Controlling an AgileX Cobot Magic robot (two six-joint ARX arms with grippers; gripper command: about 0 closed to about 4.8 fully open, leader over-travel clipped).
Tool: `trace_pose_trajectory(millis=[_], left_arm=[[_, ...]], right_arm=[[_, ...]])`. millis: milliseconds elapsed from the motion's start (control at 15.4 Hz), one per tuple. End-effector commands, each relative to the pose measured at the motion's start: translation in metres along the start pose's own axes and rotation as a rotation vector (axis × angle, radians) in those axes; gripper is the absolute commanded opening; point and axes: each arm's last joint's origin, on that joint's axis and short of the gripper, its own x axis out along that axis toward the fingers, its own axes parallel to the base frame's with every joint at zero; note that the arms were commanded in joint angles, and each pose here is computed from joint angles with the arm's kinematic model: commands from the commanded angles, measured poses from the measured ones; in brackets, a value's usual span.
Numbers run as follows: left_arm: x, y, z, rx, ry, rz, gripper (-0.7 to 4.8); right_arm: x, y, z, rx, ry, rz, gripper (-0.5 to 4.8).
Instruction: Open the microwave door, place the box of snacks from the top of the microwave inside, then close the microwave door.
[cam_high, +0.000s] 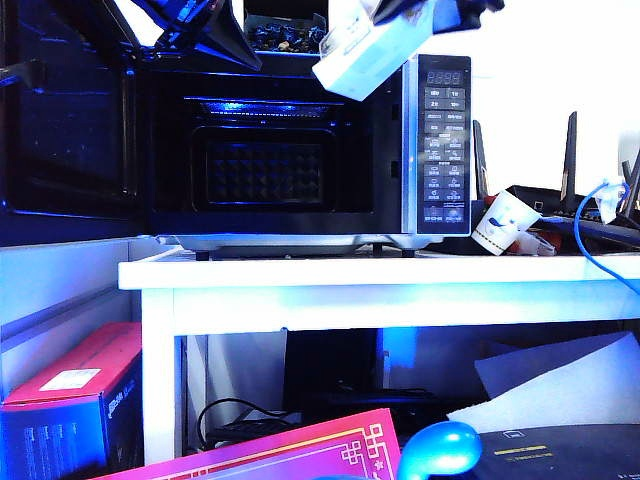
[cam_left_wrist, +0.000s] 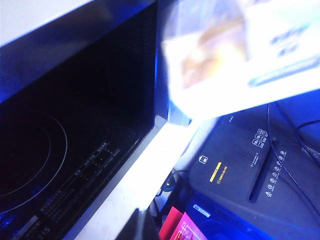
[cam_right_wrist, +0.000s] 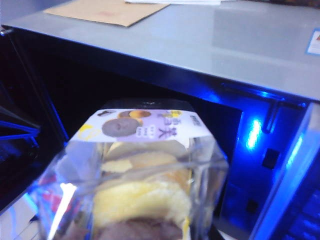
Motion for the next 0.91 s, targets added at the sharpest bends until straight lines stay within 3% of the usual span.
trace_pose_trajectory(millis=[65,453,906], left_arm=[[-0.002,-0.001,0.002,0.009,-0.014,-0.003,-0.06],[-0.002,-0.001,0.003,0.010,-0.015,-0.003,-0.06],[-0.002,-0.001,0.003,0.011,-0.018,-0.003,-0.06]], right_arm=[[0.010,0.002,-0.010,-0.022,-0.121,0.010,2.52],[0.069,0.000,-0.053,-0.025,-0.110,0.055,2.52],[0.124,-0.004,-0.101,-0.042,-0.226,0.028,2.52]])
